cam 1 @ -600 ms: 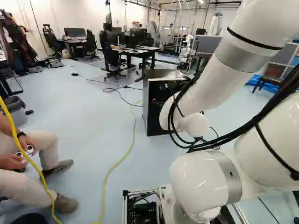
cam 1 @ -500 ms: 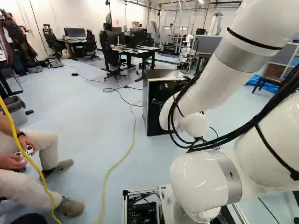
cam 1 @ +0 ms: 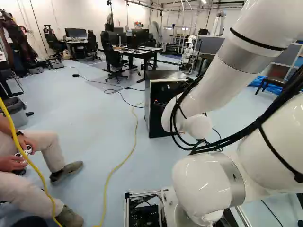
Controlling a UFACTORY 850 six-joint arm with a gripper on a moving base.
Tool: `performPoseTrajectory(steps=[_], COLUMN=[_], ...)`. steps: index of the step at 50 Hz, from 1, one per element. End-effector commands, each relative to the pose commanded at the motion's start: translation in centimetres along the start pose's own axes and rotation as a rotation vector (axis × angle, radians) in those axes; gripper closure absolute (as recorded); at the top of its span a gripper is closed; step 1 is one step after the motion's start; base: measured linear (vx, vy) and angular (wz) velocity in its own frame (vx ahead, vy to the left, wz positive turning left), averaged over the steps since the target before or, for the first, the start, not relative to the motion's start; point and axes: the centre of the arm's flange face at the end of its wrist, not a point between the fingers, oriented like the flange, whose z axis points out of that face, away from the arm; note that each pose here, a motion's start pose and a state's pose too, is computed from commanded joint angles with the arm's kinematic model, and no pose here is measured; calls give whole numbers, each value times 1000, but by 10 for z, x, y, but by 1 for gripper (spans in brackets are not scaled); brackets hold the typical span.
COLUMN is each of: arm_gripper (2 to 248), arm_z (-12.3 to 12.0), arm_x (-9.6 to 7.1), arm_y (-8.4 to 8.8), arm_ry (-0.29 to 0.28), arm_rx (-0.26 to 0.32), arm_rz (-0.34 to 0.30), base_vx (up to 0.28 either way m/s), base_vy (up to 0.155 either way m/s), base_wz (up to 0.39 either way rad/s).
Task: Grab a drink from the fridge
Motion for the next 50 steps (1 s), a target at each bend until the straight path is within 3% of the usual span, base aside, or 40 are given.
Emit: performPoseTrajectory(steps=[30,50], arm_gripper=[3,3], arm_z=[0,0], arm_x=[0,0], arm_y=[0,0], arm_ry=[0,0], arm_rx=[0,0], arm_rz=[0,0], base_vx=[2,68], base_vy=[1,46], base_wz=[-1,-9])
